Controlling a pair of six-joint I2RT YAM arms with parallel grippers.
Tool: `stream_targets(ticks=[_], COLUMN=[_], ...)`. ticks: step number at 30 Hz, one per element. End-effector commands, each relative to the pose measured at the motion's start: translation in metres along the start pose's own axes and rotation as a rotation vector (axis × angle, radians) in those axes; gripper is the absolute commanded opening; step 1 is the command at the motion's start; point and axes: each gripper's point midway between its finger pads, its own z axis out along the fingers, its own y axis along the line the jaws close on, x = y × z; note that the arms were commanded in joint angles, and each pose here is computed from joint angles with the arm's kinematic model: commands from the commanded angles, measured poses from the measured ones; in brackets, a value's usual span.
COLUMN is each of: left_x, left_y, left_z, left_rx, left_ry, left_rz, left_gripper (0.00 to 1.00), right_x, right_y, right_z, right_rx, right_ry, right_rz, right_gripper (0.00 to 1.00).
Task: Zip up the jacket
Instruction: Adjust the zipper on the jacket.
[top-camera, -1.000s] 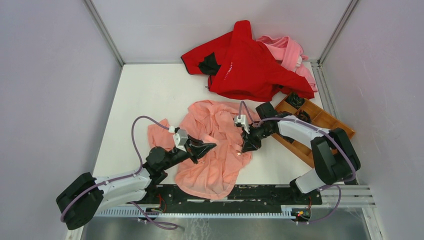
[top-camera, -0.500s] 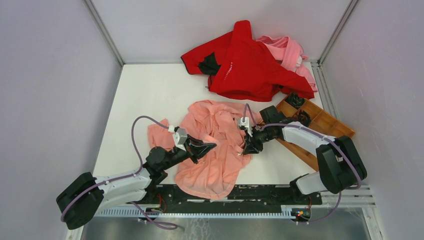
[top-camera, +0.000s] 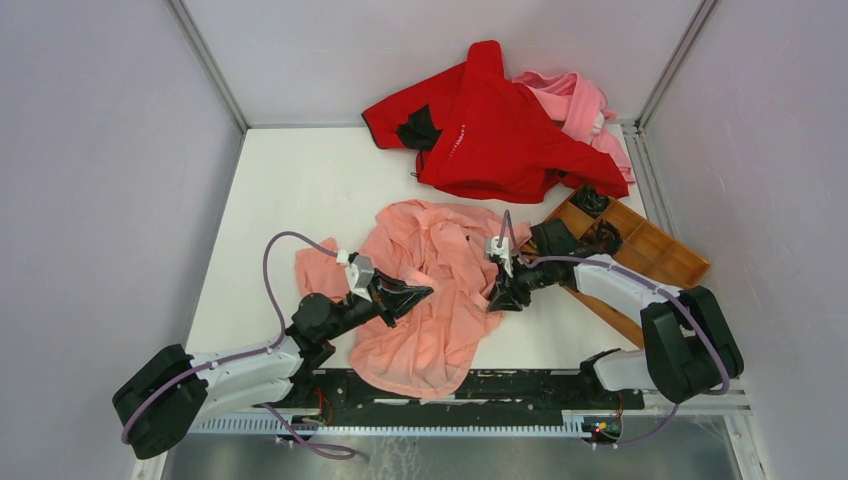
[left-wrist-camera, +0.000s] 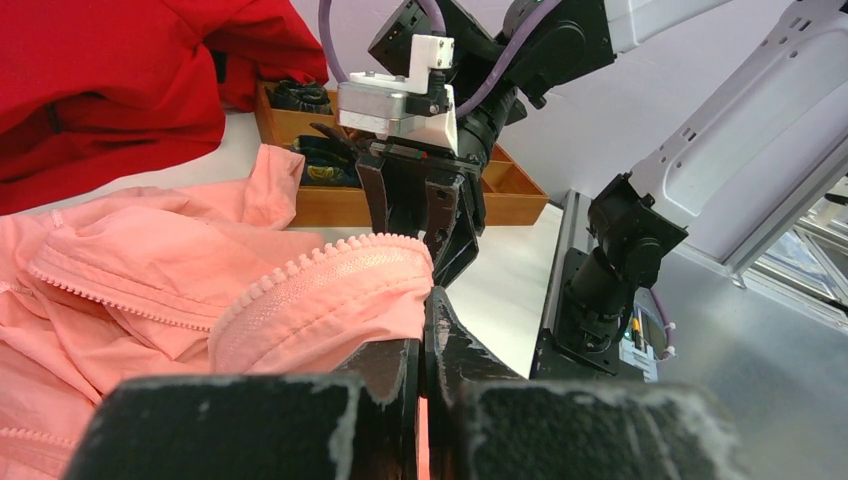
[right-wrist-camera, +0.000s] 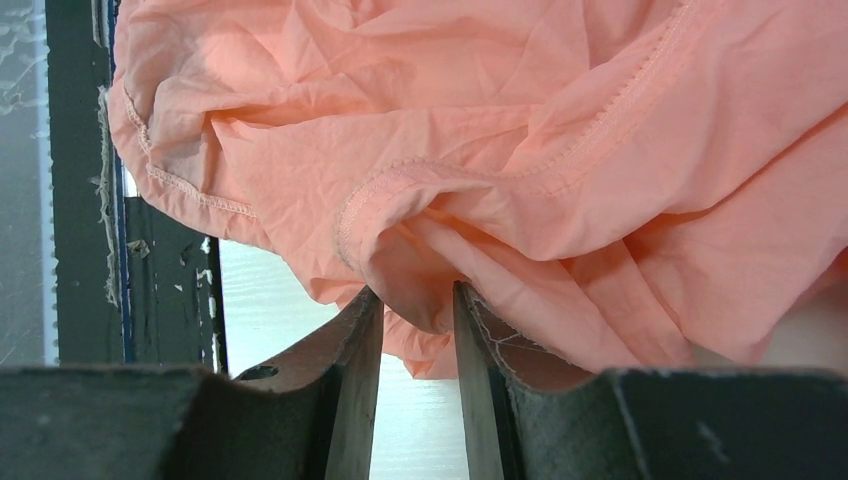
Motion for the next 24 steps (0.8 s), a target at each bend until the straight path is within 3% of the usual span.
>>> stream_targets(ticks=[1, 24], left_x=[-0.0153, -0.0185], left_y=[-0.0025, -0.0046], left_z=[0.0004, -0.0002], left_rx=[0.001, 0.007], left_ry=[-0.063, -0.072], left_rz=[-0.022, -0.025], left_gripper=[0.02, 0.02], right_x=[-0.0113, -0.0024], right_y=[-0.0004, -0.0003], right_z=[-0.0037, -0.0031], right_rx=[0.005, 0.043], right_ry=[-0.067, -0.12], right_rz=[-0.038, -0.074], right_gripper=[0.39, 0.45])
